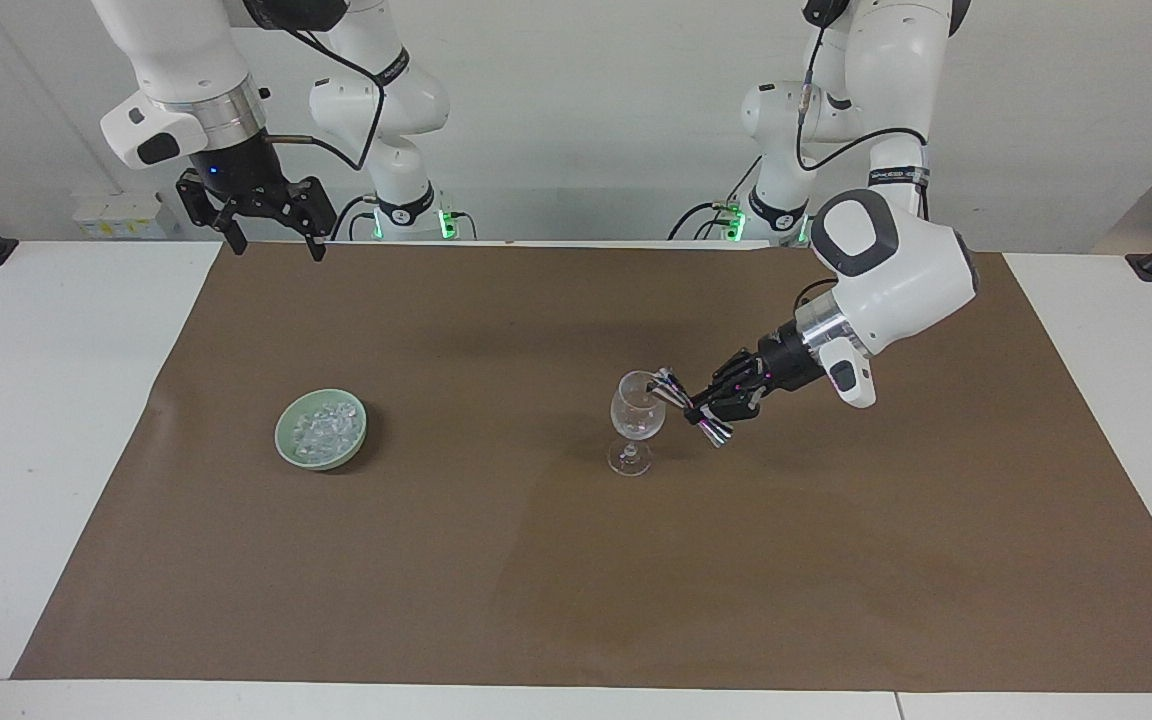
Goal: Pour wine and add ice with both arms
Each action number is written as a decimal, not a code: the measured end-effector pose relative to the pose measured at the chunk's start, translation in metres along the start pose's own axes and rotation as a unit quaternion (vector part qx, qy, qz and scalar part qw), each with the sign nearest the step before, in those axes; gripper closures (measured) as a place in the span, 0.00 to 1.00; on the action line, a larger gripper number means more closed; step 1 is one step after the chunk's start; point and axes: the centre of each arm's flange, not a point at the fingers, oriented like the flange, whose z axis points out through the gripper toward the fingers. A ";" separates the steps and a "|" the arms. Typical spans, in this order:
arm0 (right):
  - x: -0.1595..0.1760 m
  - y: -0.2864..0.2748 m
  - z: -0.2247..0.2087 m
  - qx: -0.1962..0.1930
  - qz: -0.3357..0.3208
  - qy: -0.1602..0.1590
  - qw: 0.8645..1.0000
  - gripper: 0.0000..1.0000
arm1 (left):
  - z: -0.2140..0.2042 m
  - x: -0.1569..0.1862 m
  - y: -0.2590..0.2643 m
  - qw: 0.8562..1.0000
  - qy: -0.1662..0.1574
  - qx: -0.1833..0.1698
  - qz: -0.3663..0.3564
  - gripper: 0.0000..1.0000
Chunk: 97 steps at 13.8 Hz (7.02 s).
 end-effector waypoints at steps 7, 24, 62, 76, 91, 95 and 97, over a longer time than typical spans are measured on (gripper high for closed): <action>0.000 0.000 0.000 0.000 0.000 0.000 1.000 0.00 | 0.000 -0.013 0.003 1.000 0.013 0.007 0.016 0.78; 0.000 0.000 0.000 0.000 0.000 0.000 1.000 0.00 | -0.001 -0.038 0.018 0.995 0.057 0.018 0.075 0.78; 0.000 -0.002 0.000 0.000 -0.002 0.000 1.000 0.00 | -0.004 -0.083 0.042 0.964 0.152 0.053 0.211 0.78; 0.000 -0.002 0.007 -0.001 -0.002 -0.007 1.000 0.00 | -0.010 -0.097 0.044 0.952 0.176 0.062 0.242 0.78; 0.013 0.019 0.078 0.004 -0.014 0.040 0.999 0.00 | -0.080 0.004 0.023 0.998 0.043 0.005 0.037 0.78; 0.020 0.027 0.115 0.004 -0.026 0.054 0.998 0.00 | -0.121 0.075 -0.016 0.997 -0.050 -0.017 -0.051 0.78; 0.021 0.037 0.136 0.002 -0.034 0.056 0.998 0.00 | -0.139 0.109 -0.040 0.992 -0.087 -0.022 -0.085 0.78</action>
